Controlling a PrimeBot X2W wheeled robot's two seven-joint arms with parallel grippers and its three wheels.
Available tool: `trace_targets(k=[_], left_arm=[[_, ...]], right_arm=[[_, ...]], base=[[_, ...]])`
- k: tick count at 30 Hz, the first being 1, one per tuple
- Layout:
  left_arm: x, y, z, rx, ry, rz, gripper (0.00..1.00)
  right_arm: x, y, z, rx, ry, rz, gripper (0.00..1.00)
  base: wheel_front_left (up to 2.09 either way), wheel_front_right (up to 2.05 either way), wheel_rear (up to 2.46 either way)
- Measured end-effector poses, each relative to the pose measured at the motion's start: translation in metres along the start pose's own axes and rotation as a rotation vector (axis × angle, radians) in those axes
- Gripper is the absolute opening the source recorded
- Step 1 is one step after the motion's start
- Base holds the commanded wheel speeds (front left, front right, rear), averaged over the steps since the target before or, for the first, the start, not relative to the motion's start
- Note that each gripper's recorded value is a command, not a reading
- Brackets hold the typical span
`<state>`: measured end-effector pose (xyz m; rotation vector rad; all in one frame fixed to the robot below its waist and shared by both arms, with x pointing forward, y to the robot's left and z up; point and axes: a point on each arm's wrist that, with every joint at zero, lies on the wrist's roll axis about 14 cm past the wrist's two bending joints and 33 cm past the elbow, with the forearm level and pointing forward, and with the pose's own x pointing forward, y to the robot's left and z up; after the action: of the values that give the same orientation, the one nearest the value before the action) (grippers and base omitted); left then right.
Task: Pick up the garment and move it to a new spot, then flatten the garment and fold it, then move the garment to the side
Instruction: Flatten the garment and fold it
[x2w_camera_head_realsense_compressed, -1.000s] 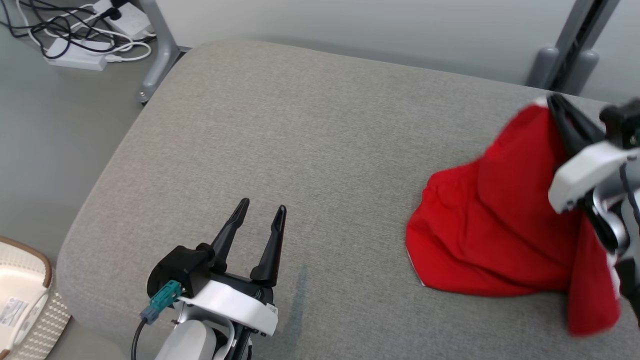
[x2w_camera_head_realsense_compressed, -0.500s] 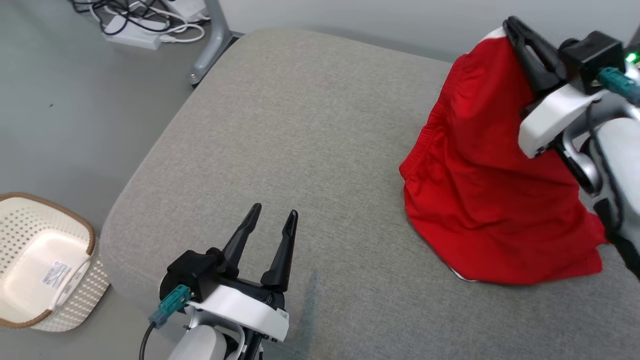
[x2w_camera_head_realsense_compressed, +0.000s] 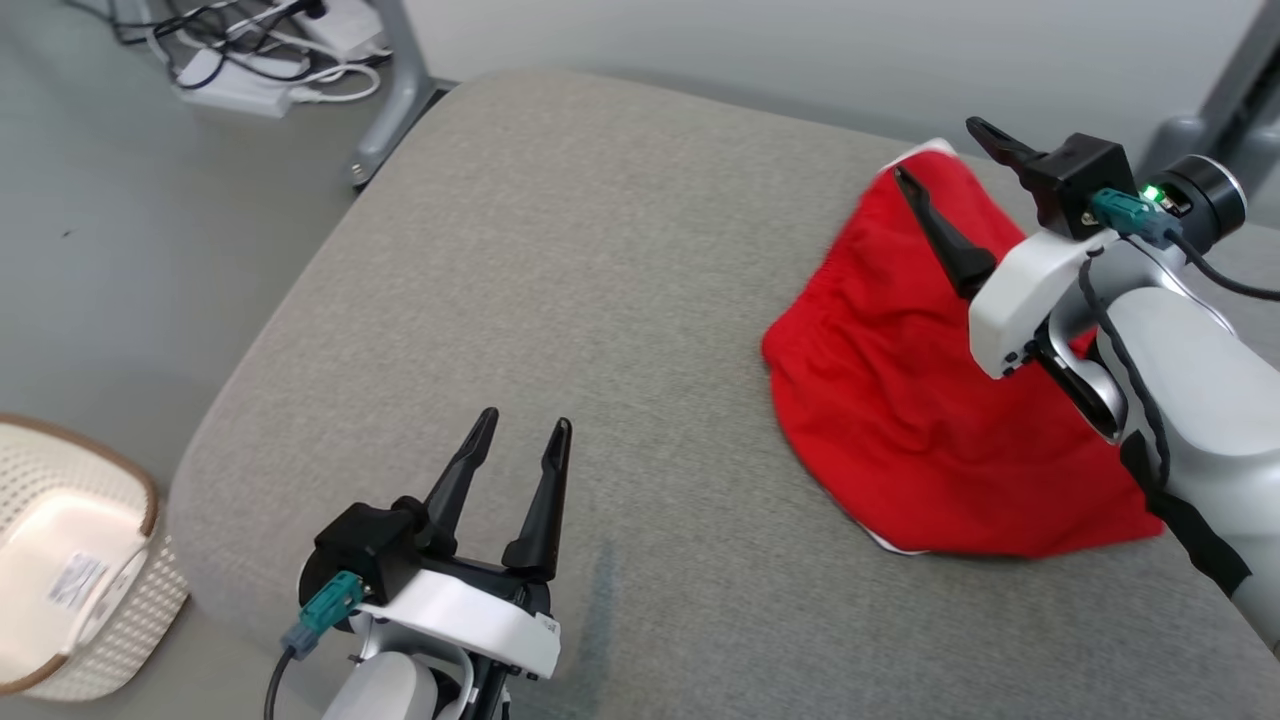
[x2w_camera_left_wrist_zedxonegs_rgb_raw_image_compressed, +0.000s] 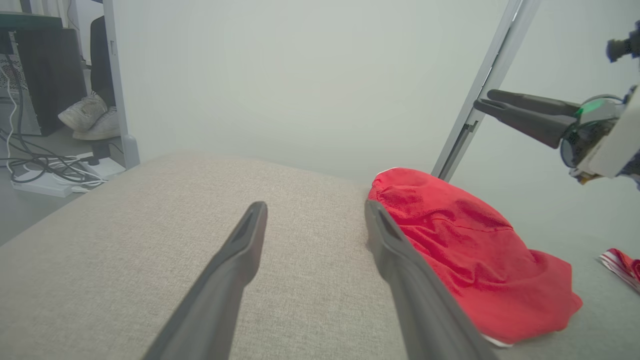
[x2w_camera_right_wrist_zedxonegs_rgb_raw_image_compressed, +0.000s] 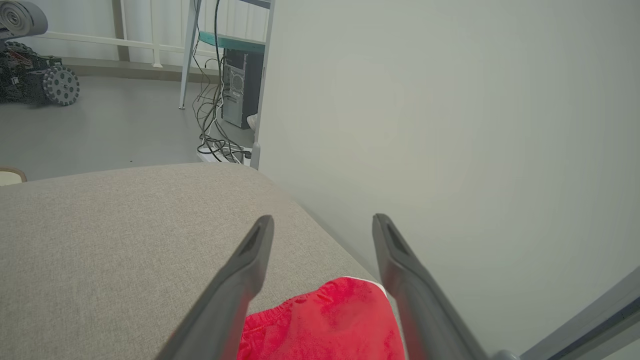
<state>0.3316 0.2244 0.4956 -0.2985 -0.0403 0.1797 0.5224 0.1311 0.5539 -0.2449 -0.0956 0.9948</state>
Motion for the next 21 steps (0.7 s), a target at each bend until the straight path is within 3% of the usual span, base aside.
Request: trace_targets(k=[8, 14, 21], left_arm=[[0.012, -0.017, 0.000, -0.005, -0.006, -0.066, 1.00], [0.024, -0.035, 0.000, -0.007, -0.013, -0.129, 1.00], [0.037, -0.058, 0.001, -0.012, -0.025, -0.197, 1.00]], right_arm=[[-0.047, -0.032, -0.004, 0.044, -0.017, -0.109, 1.00], [-0.110, -0.069, -0.018, 0.129, -0.031, -0.288, 1.00], [-0.197, -0.078, -0.051, 0.247, -0.040, -0.514, 1.00]], base=[[0.00, 0.00, 0.00], [0.00, 0.00, 0.00], [0.00, 0.00, 0.00]])
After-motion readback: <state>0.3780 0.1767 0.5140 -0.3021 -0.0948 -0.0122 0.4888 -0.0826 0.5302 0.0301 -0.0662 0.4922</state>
